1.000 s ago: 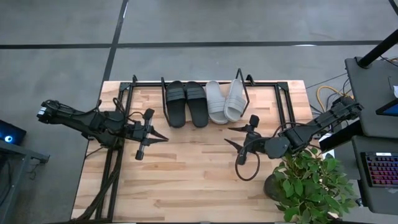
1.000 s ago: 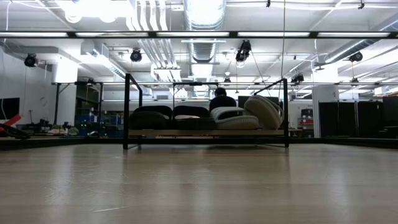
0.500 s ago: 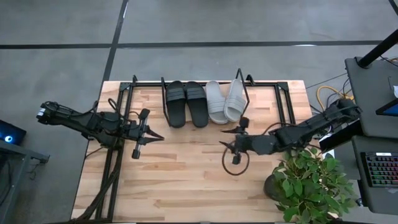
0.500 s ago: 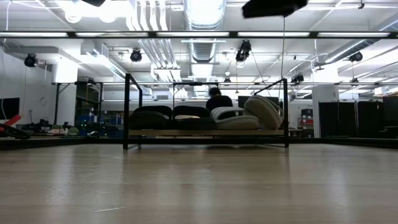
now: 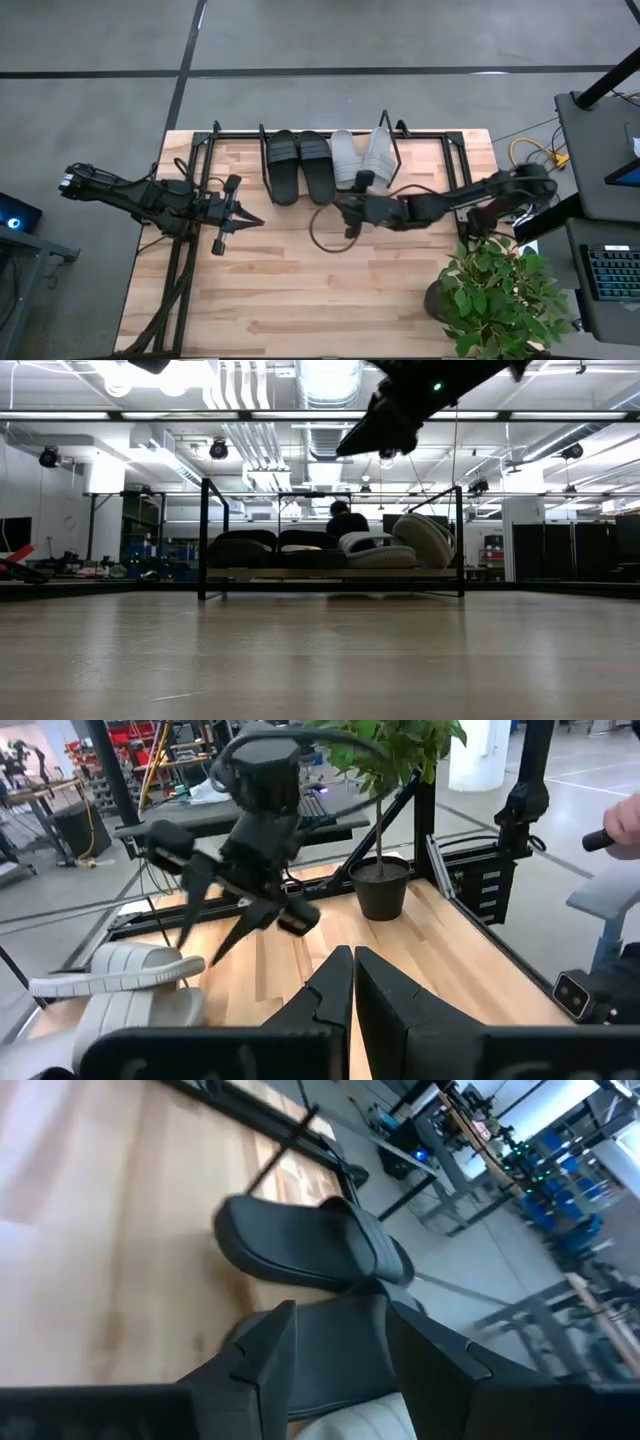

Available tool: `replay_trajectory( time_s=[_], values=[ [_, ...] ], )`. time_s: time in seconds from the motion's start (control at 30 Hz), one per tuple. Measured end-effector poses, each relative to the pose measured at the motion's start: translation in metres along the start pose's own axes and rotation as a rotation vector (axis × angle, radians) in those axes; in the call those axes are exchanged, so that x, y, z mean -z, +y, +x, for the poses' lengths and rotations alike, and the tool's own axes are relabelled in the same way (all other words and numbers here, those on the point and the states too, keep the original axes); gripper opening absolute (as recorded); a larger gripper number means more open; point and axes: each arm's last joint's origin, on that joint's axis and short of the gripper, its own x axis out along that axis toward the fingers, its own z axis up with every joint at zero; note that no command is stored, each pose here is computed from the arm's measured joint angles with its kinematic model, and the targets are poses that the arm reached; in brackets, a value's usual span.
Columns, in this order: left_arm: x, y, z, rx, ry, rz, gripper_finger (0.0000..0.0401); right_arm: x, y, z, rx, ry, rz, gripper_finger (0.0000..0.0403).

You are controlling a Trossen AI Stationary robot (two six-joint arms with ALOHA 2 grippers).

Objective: Pick and place slides into the shelf
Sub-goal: Adjust the black slide from the shelf

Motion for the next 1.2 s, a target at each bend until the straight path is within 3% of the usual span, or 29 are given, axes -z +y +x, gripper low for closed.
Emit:
replay_trajectory(
  time_s=[0.27, 0.43, 0.63, 0.83, 1.2],
  values=[
    [0.011, -0.002, 0.011, -0.001, 0.037, 0.001, 0.0000, -0.005, -0.002, 0.044, 0.022, 0.088, -0.199, 0.0146],
    [0.006, -0.001, 0.006, -0.007, 0.004, 0.005, 0.0000, -0.005, -0.006, 0.067, 0.002, 0.192, -0.257, 0.0144],
    [0.006, 0.000, -0.006, -0.008, -0.019, -0.045, 0.0000, -0.008, -0.016, 0.089, 0.019, 0.233, -0.276, 0.0141],
    [0.007, 0.000, -0.009, -0.009, -0.039, -0.053, 0.0000, 0.006, -0.031, 0.112, 0.037, 0.308, -0.291, 0.0141],
    [0.008, 0.000, -0.009, -0.009, -0.033, -0.052, 0.0000, 0.016, -0.045, 0.120, 0.056, 0.346, -0.271, 0.0141]
  ],
)
